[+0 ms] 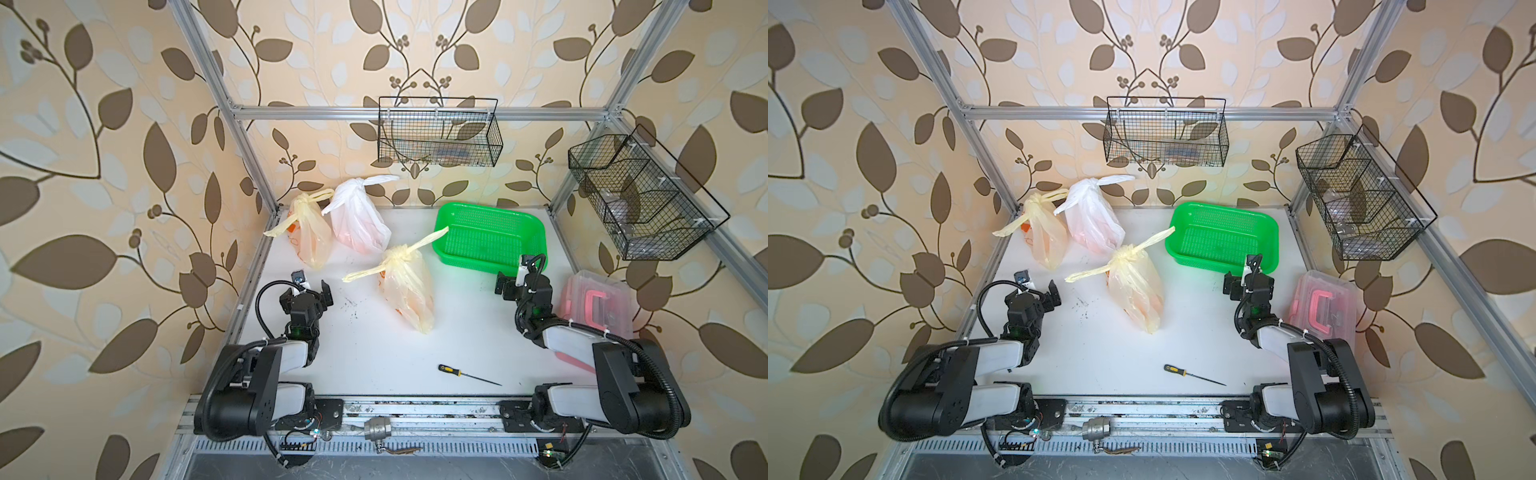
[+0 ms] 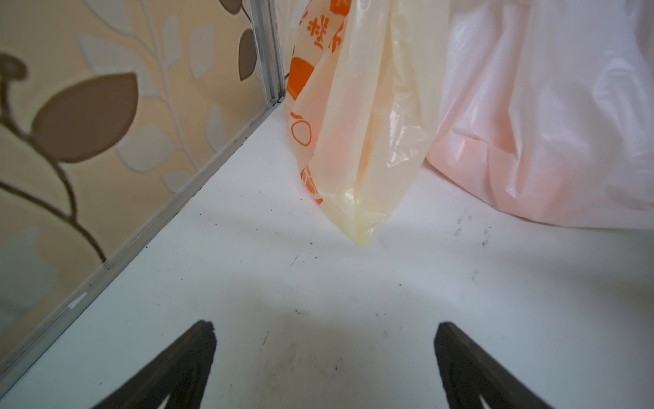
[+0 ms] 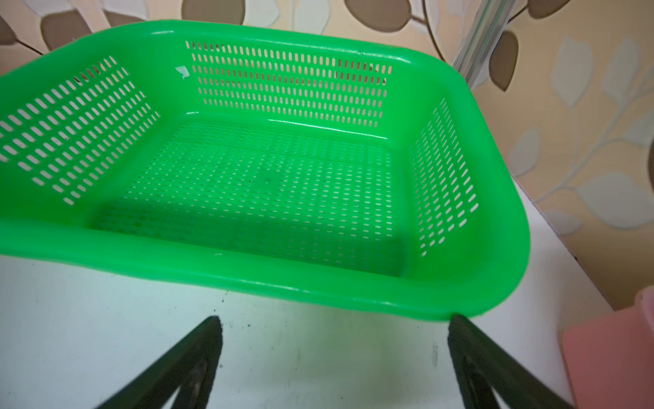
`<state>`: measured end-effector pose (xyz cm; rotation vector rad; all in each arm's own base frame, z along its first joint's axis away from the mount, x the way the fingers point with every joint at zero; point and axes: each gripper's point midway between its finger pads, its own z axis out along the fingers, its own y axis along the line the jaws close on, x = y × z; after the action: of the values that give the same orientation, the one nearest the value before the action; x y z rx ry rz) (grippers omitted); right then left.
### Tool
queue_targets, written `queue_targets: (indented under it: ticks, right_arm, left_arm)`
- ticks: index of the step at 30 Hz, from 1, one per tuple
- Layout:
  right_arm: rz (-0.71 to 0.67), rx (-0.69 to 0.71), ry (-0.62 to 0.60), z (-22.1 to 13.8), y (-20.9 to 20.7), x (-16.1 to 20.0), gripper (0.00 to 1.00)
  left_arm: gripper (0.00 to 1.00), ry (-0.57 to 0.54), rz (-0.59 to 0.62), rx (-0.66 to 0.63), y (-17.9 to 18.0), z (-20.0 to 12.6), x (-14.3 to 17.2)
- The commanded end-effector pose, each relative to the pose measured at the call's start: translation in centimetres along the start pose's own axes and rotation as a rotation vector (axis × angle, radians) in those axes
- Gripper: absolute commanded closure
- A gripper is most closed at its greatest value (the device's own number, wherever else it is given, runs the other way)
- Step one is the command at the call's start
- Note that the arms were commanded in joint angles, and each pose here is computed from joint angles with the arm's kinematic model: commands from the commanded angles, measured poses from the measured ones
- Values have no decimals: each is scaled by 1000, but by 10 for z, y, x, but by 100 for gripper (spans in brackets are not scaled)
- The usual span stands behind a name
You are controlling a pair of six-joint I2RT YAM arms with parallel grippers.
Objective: Place the oranges into plastic bags & tie knots
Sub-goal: Move the basket to the center of the board, then reset both arms
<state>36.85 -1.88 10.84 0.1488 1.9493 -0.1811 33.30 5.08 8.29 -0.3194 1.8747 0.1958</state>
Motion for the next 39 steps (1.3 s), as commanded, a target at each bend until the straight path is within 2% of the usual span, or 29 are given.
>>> queue_targets:
  ticks: [1,3,5,8,10,30,34,36,38,39]
  right_arm:
    - [4,11,-113,-11,-4,-12,0]
    - [29,17,-151,-18,-9,-11,0]
    - [46,18,-185,-25,-12,-9,0]
    - [46,18,-240,-32,-12,-5,0]
    - [33,28,-181,-24,-11,-1,0]
    - [47,8,-183,-22,-12,-2,0]
    - [-2,-67,-283,-46,2,-4,0]
    - [21,-9,-283,-46,-7,-4,0]
    - [56,78,-190,-26,-20,0,0]
    - [71,70,-201,-23,-21,-5,0]
  left_arm:
    - [1,-96,-54,66,-11,9,-16]
    - [1,-80,-44,75,-14,15,-16]
    - [1,-8,-31,64,-16,22,-11]
    - [1,121,-17,-22,-10,44,-7]
    - [1,94,-22,-13,-11,42,-10]
    - [1,100,-19,-9,-12,41,-10]
    - [1,100,-20,-9,-12,41,-10]
    - [1,99,-19,-9,-12,41,-10]
    - [1,99,-20,-9,-12,41,-10]
    - [1,100,-19,-8,-12,41,-10]
